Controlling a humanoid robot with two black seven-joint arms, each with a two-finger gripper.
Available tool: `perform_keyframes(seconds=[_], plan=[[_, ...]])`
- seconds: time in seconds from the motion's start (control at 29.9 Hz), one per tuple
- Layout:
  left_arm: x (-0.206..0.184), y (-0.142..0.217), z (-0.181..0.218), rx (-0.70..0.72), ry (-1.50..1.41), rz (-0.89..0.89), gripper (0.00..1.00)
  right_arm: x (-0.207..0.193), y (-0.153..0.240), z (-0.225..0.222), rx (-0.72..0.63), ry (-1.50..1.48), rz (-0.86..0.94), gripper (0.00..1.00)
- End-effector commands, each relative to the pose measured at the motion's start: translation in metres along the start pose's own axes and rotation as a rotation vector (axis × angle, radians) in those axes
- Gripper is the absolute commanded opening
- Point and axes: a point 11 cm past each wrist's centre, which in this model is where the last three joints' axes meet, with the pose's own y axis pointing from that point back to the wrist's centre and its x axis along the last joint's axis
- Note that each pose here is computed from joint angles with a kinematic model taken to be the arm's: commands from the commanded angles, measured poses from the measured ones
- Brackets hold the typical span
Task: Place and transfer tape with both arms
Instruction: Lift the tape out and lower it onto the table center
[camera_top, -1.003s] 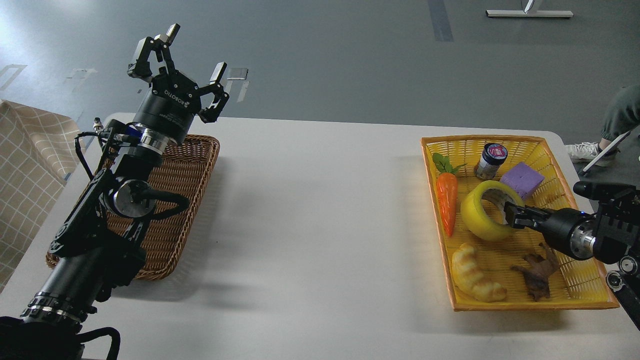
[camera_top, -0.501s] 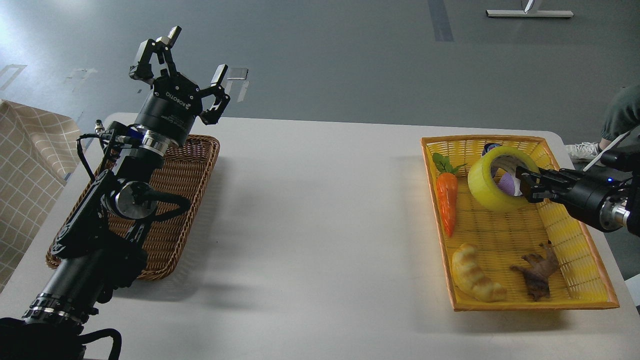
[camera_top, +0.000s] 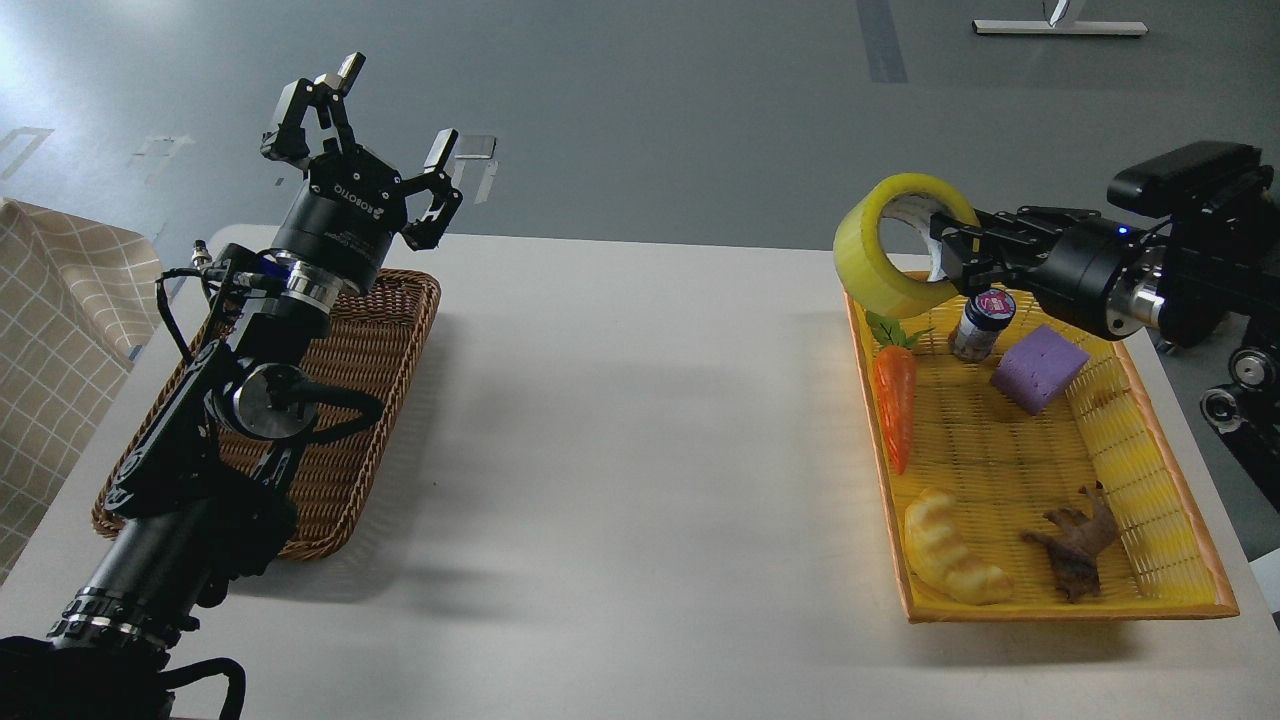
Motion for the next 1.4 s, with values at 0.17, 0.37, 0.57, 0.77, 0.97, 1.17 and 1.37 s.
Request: perform_keyframes(seconds=[0.17,0.37,0.57,0.77,0.97,1.17,1.37], plan=[[0.004,0.001,0.006,-0.008,-0.005,0.006,0.98,-0.005,-0.070,-0.072,0.149,-0.069,-0.037,0.20],[0.004,0.001,0.007,-0.012,-0.005,0.008,0.98,-0.023,-0.108,-0.122,0.229,-0.152,-0.092,0.20],[0.006,0.002,0.008,-0.015,-0.006,0.012,0.98,-0.040,-0.121,-0.133,0.234,-0.195,-0.136,0.20],[0.008,0.002,0.010,-0.017,-0.009,0.015,0.98,-0.062,-0.123,-0.136,0.230,-0.181,-0.194,0.20],[0.009,0.006,0.008,-0.012,-0.006,0.022,0.98,-0.082,-0.124,-0.136,0.221,-0.173,-0.244,0.20],[0.010,0.006,0.008,-0.011,-0.008,0.024,0.98,-0.089,-0.124,-0.137,0.219,-0.165,-0.266,0.20],[0.011,0.007,0.010,-0.010,-0.015,0.025,0.98,-0.096,-0.124,-0.139,0.222,-0.150,-0.286,0.20]])
